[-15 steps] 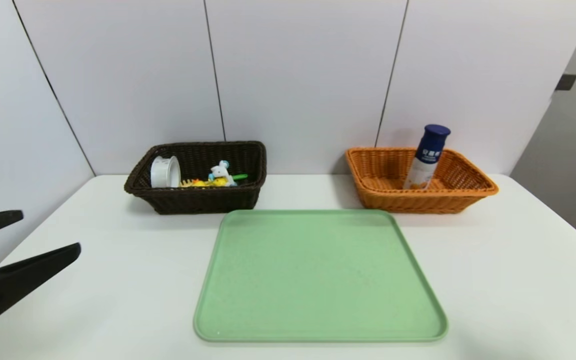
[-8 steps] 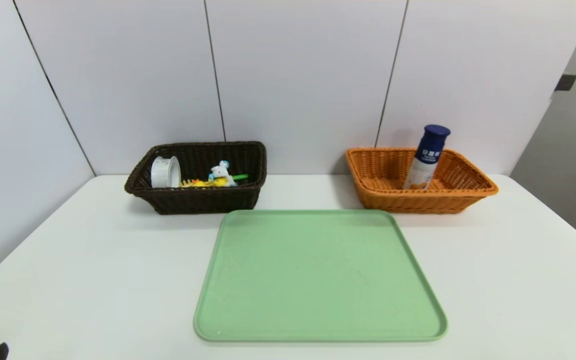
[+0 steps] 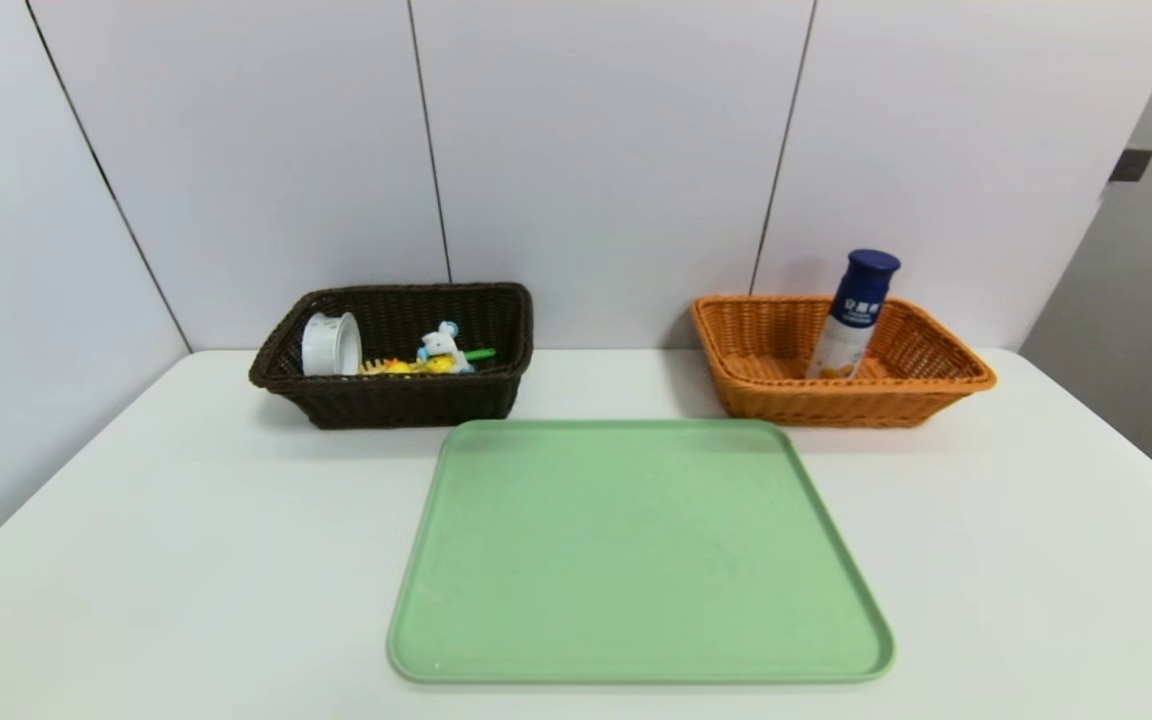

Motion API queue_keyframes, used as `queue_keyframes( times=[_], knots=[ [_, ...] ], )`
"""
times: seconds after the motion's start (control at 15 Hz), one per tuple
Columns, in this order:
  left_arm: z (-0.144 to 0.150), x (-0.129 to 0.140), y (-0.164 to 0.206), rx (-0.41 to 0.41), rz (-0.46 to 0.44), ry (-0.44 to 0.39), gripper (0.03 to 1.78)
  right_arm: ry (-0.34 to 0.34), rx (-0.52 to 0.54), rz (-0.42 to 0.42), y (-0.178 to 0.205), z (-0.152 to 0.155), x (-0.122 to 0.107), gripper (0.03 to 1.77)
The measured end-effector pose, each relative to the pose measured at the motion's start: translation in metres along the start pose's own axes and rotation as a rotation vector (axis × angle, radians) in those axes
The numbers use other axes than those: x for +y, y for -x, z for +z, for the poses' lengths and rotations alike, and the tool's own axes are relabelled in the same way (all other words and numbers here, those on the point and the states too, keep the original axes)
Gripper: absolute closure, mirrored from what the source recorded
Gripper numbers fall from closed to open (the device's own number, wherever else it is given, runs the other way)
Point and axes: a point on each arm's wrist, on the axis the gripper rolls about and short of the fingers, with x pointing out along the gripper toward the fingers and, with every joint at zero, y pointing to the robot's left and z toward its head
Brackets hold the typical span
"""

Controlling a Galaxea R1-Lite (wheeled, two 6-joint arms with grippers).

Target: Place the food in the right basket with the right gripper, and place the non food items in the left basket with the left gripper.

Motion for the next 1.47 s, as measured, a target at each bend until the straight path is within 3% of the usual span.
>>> queue_keyframes(
  times=[0.27,0.73,1.07,1.47],
  knots=[
    [0.000,-0.001,0.005,-0.031,-0.008,-0.008,0.12,0.014,-0.012,0.022,0.008,0.005,-0.003,0.11],
    [0.007,-0.004,0.010,-0.064,-0.117,-0.019,0.12,-0.026,0.005,0.020,0.015,0.002,0.000,0.11],
    [-0.016,-0.006,0.008,-0.009,-0.099,-0.032,0.12,-0.028,-0.047,0.045,0.016,-0.021,0.005,0.11],
    [-0.053,-0.006,-0.011,-0.089,-0.060,-0.052,0.12,0.048,-0.191,0.030,-0.022,-0.076,0.010,0.11]
  ],
)
